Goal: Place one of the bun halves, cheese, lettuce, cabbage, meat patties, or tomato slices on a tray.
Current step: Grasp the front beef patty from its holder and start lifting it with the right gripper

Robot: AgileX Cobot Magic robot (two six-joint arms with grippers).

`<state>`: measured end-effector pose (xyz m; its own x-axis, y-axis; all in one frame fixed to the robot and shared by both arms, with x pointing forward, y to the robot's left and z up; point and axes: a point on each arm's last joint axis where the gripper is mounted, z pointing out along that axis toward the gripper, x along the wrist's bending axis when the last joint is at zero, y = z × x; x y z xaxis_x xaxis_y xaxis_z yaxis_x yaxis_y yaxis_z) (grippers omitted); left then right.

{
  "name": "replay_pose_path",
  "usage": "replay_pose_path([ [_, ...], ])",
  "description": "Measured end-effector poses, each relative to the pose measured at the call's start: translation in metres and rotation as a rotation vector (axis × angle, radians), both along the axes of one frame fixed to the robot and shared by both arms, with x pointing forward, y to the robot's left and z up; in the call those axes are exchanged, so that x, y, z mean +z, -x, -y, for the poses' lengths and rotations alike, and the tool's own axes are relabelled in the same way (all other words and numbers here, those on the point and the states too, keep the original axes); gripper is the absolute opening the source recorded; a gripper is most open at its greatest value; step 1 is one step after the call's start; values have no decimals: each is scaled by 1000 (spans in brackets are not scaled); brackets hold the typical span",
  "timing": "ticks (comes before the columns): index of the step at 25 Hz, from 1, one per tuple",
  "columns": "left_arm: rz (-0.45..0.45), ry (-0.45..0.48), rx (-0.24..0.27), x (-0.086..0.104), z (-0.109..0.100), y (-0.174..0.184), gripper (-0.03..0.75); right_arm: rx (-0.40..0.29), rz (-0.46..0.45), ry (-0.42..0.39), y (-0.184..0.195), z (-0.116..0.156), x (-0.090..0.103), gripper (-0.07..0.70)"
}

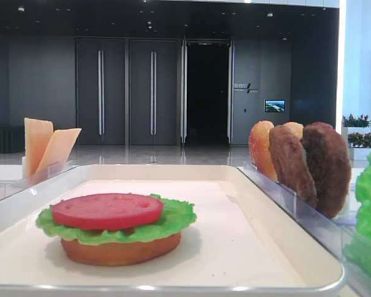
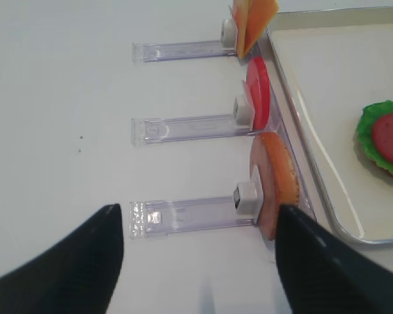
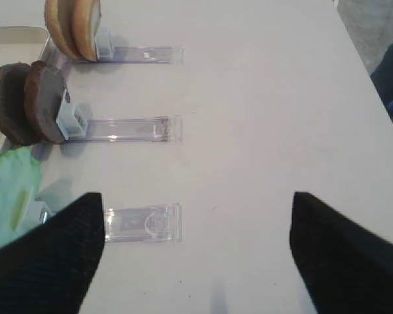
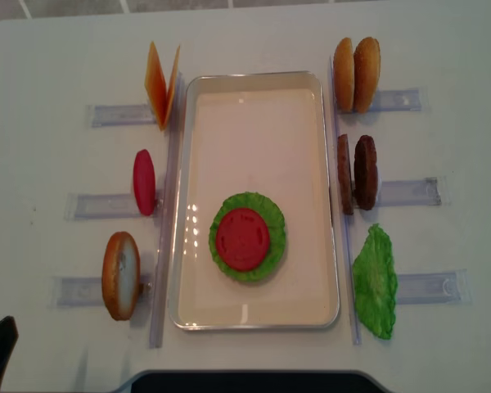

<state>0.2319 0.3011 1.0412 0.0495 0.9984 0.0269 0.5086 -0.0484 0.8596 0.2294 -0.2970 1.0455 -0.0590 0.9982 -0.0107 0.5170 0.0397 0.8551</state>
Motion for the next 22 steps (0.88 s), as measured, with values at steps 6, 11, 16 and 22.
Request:
replay_pose_path([
  [6, 0, 0, 0, 0, 0, 0, 546, 0, 0, 0, 0, 0, 0, 577],
  [11, 0, 0, 0, 0, 0, 0, 546, 0, 0, 0, 0, 0, 0, 577],
  [16, 0, 0, 0, 0, 0, 0, 546, 0, 0, 0, 0, 0, 0, 577],
  [22, 0, 0, 0, 0, 0, 0, 546, 0, -6, 0, -1, 0, 0, 577],
])
